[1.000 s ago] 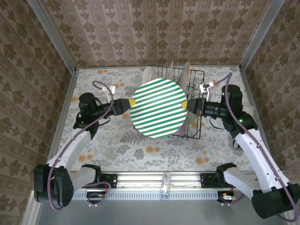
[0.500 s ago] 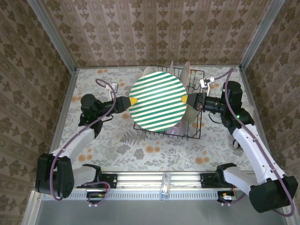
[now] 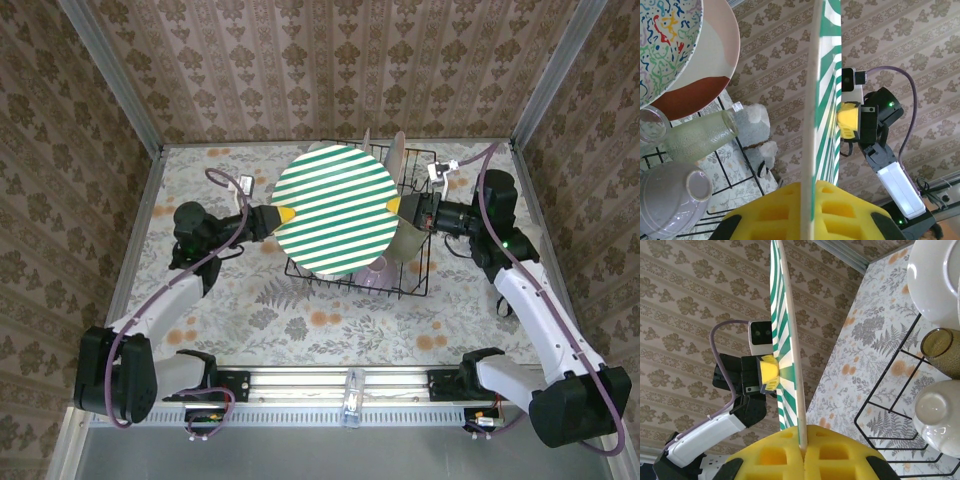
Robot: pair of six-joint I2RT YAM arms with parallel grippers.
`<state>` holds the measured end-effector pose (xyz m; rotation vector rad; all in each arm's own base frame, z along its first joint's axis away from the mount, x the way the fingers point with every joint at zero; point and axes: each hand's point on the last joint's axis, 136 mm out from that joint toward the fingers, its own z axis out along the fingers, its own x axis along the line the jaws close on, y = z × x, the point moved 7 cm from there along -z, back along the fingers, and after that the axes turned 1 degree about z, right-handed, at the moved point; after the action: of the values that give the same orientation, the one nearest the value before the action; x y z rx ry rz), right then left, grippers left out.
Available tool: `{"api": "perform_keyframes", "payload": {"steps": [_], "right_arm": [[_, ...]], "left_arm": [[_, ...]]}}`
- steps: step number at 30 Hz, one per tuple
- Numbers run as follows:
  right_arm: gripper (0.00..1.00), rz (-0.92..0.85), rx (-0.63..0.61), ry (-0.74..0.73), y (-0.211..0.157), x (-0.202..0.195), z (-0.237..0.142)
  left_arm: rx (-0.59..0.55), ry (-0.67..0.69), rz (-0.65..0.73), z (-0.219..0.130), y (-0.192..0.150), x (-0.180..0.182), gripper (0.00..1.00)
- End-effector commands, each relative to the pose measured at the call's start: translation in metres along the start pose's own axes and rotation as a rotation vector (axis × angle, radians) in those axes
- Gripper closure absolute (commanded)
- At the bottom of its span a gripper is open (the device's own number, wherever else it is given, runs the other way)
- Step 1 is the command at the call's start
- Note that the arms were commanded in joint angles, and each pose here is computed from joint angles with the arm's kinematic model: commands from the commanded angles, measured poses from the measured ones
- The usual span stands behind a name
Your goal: Unload the mixed dishes from the dish rack
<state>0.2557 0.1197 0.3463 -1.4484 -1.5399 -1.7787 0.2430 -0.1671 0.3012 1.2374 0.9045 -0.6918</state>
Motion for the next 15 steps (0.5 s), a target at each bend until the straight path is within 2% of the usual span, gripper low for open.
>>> {"api": "perform_keyframes", "payload": {"steps": [1, 2, 3, 4, 7, 8, 15], "right_arm": [[0.90, -0.034, 0.013, 0.064, -0.001, 0.014, -0.002], [0.78, -0.042, 0.009, 0.065, -0.002, 0.015, -0.003], [0.59, -0.057, 0.000, 0.062, -0.002, 0.018, -0.005], [0.45, -0.075, -0.013, 0.050, -0.003, 0.020, -0.007], [0.08, -0.130, -0.057, -0.025, -0.009, 0.023, -0.017], [0.01, -0.145, -0.071, -0.041, -0.011, 0.024, -0.020], [0.00, -0.246, -0.154, -0.105, -0.023, 0.028, -0.037]], "left_arm": [[-0.062, -0.018, 0.073, 0.001, 0.006, -0.016, 1.00], [-0.071, -0.018, 0.077, 0.000, 0.007, -0.018, 1.00], [-0.084, -0.018, 0.084, 0.000, 0.009, -0.022, 1.00], [-0.097, -0.017, 0.091, -0.001, 0.010, -0.026, 1.00], [-0.135, -0.008, 0.115, -0.003, 0.015, -0.036, 1.00], [-0.150, -0.005, 0.126, -0.004, 0.018, -0.040, 1.00], [-0.311, 0.075, 0.184, -0.017, 0.039, -0.057, 1.00]]}}
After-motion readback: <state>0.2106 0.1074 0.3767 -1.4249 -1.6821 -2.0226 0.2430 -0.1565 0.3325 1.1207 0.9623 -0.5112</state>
